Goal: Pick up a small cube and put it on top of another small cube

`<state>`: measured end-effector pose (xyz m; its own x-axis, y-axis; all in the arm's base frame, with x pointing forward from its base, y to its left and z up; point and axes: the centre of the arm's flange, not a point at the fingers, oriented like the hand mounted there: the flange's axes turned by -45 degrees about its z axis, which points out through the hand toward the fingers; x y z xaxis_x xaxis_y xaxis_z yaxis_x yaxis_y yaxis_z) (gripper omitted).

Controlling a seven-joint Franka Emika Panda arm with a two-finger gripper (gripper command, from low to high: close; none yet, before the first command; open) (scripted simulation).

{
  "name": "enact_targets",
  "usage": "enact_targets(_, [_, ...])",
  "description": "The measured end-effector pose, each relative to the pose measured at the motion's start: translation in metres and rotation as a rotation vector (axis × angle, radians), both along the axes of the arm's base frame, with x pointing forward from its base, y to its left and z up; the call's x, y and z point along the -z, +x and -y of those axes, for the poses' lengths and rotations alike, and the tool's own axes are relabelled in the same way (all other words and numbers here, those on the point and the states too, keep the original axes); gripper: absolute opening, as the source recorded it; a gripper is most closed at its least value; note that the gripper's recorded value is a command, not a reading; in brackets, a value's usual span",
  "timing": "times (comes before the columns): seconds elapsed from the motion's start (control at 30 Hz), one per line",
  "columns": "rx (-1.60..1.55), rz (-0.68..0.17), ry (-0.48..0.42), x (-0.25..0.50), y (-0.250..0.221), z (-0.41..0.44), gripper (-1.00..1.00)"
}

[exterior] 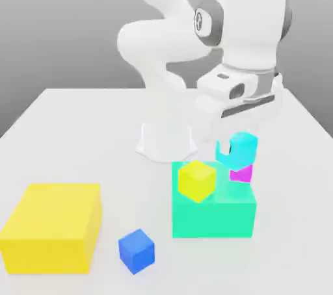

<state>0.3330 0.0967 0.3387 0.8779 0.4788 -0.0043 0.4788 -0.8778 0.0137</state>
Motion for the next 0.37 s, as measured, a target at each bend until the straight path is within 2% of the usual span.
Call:
enact_targets(0.1, [0.12,-0.003,0.016,-0.005,-0.008,0.028,-1.0])
enact_targets(0.23, [0.141,-0.003,0.017,0.034,-0.009,0.033,-1.0])
enact_targets(0.27, [0.142,-0.003,0.017,0.045,-0.01,0.033,1.0])
enact_targets(0.37, [0.142,-0.003,0.017,0.045,-0.01,0.033,1.0])
